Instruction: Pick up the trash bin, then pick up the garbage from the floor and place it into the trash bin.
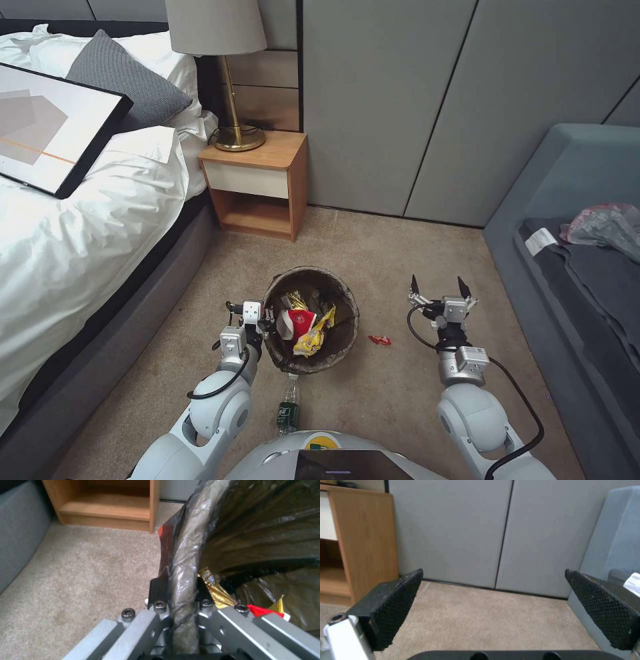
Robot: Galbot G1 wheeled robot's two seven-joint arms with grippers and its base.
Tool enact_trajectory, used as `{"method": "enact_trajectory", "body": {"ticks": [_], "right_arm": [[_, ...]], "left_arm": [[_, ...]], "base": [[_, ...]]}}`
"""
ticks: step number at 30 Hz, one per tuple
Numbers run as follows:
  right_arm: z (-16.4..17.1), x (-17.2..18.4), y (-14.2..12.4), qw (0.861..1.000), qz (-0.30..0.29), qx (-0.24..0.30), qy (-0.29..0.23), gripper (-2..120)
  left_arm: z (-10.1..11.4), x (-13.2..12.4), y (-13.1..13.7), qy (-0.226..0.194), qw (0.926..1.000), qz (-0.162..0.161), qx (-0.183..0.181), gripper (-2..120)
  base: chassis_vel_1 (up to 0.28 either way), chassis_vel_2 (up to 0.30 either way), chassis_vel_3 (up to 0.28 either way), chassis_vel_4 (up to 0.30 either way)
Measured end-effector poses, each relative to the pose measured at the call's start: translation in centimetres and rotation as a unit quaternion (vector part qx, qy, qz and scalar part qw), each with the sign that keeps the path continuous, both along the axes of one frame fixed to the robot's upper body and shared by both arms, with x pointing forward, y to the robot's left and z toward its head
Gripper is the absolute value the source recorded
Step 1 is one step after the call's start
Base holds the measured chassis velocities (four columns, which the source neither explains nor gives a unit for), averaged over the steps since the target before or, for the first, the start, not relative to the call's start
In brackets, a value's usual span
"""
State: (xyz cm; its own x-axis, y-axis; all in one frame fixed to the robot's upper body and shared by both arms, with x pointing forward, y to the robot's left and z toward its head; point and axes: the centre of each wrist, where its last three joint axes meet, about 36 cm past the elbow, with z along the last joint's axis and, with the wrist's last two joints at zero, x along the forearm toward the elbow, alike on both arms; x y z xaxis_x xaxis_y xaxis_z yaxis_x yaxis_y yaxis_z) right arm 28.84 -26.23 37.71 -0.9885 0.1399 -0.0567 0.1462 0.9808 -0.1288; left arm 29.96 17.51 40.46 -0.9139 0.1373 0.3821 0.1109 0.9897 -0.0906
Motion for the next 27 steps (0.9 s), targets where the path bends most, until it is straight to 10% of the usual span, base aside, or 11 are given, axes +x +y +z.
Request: {"method": "enact_trajectory", "body": {"ticks": [27], "right_arm": [[1.6, 2.7, -2.3, 0.999, 0.024, -0.021, -0.005, 100]], "left_arm": [[0.1, 0.0, 0.0, -0.002, 1.0000, 0.004, -0.002, 0]], "base": [[-0.002, 0.002, 0.001, -0.002]]}}
